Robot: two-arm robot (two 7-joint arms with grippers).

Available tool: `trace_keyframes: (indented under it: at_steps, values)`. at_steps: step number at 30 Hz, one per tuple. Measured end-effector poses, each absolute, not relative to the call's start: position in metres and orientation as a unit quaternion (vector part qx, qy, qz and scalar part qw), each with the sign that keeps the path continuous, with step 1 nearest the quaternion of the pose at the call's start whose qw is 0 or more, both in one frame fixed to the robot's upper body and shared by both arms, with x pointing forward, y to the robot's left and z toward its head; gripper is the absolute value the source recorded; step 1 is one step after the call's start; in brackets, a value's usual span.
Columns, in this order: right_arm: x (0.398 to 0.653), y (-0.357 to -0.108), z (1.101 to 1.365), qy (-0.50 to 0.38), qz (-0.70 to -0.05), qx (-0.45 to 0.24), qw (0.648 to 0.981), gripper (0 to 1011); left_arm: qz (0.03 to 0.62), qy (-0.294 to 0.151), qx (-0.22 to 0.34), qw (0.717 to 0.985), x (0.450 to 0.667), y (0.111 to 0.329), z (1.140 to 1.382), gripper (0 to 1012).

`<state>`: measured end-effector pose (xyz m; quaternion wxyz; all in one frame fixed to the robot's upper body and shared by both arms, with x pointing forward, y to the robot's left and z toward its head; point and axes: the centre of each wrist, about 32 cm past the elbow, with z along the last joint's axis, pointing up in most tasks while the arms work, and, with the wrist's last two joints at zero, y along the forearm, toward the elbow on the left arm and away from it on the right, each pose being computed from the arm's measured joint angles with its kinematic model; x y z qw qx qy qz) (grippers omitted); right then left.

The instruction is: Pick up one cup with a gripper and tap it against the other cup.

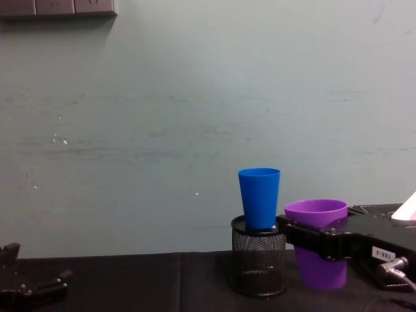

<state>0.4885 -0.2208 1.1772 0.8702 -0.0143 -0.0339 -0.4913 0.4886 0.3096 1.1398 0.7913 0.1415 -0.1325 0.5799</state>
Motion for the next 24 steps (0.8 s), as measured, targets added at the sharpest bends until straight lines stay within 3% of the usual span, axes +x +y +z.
trace_keyframes:
  at_steps: [24]
  values:
    - [0.4886,-0.2208,1.1772,-0.034,-0.491,-0.014,0.87,751,0.58,-0.132,0.142,0.791,0.4886,0.3097,1.1398,1000]
